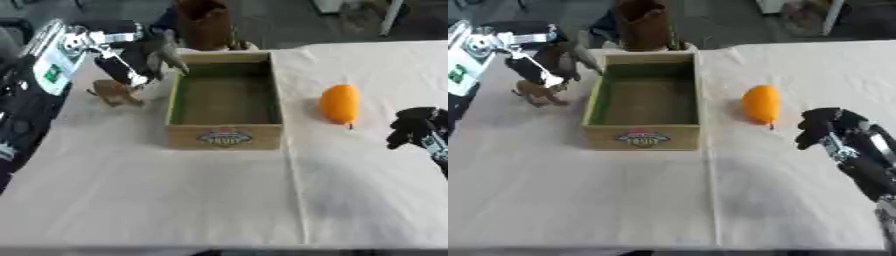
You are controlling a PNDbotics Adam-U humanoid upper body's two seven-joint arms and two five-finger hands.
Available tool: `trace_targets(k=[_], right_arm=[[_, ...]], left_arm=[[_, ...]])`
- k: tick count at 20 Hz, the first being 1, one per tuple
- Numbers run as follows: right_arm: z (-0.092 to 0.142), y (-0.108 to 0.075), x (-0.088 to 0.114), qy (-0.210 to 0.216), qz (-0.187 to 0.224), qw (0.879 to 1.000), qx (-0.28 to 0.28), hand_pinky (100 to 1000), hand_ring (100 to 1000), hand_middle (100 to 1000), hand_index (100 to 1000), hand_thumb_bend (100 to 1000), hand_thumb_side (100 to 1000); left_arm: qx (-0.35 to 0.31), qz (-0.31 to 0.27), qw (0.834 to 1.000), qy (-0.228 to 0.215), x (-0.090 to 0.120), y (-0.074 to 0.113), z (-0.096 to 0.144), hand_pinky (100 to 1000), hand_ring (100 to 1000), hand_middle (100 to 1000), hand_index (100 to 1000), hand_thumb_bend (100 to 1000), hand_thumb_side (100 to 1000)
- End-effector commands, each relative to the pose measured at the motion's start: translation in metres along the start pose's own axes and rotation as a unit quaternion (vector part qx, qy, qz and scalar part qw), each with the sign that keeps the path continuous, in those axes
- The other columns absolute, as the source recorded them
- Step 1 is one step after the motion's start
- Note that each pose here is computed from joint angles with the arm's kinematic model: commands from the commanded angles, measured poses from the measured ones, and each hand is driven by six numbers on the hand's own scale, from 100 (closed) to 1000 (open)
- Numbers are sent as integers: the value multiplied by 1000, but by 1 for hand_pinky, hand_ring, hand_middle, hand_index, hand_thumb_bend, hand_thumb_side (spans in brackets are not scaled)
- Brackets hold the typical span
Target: Pick up objects on the table and place them in the box.
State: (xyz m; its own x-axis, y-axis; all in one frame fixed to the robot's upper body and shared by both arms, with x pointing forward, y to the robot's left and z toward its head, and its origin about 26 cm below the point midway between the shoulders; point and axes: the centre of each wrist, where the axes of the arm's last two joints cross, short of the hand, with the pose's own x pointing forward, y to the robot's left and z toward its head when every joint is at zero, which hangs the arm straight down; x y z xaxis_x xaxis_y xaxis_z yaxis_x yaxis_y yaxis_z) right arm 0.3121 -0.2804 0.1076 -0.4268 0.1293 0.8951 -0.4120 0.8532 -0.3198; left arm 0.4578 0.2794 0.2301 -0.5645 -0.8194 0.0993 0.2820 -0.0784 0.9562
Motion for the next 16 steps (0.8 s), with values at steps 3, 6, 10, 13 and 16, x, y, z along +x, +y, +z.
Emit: trace_targets(k=[3,6,10,13,16], right_arm=[[-10,0,9,-21,3,1000,18,548,572,593,730,100,502],[-13,3,11,-26,0,999,24,548,573,593,730,100,504],[-14,3,11,-25,-1,999,26,548,573,593,730,100,506],[-14,4,11,-25,-1,999,27,548,574,593,730,100,507],[-14,4,10,-24,-2,999,27,548,575,594,730,100,507]], left_arm=[[27,-31,999,-35,30,14,-24,619,511,454,648,100,173],[22,-39,998,-41,39,2,-38,618,517,460,652,100,178],[3,-32,999,-35,39,-23,-51,617,523,467,659,100,184],[-20,-32,999,-29,36,-41,-57,632,541,488,677,100,195],[-41,-36,998,-24,34,-52,-60,640,555,502,689,100,228]])
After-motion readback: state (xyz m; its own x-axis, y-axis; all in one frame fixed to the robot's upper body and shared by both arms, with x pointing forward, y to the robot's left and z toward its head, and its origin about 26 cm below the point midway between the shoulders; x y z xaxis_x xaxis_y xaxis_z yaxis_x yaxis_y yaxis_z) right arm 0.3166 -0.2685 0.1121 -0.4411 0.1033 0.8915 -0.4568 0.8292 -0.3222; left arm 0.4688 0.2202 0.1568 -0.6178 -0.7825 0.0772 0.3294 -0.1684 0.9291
